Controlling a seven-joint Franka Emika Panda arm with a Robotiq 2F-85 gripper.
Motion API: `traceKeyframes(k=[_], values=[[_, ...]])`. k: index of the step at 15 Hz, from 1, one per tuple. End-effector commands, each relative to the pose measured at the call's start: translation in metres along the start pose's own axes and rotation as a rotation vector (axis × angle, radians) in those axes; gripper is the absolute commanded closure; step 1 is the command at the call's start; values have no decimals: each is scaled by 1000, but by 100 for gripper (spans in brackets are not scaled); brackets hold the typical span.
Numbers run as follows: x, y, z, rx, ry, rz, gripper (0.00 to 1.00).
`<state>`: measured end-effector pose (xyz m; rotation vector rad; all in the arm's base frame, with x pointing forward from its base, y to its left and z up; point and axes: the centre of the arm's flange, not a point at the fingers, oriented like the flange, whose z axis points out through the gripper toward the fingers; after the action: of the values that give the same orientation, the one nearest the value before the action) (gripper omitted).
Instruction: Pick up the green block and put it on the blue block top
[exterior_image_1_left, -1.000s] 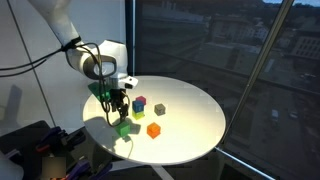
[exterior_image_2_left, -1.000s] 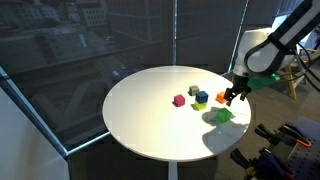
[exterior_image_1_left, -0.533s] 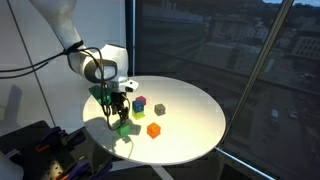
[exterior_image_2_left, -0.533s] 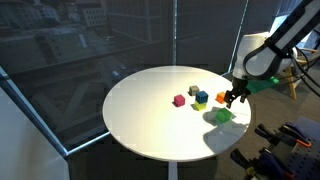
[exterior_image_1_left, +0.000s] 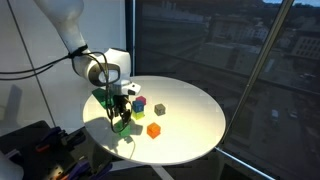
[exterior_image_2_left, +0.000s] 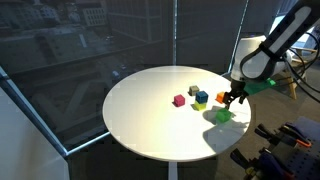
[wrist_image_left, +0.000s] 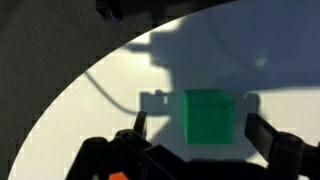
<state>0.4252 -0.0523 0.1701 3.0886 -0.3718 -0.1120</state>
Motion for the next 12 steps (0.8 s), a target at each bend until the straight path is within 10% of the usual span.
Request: traceKeyframes(k=[1, 12], values=[[14, -3, 9, -1, 18, -22, 0], [27, -11, 35, -8, 1, -44, 0]])
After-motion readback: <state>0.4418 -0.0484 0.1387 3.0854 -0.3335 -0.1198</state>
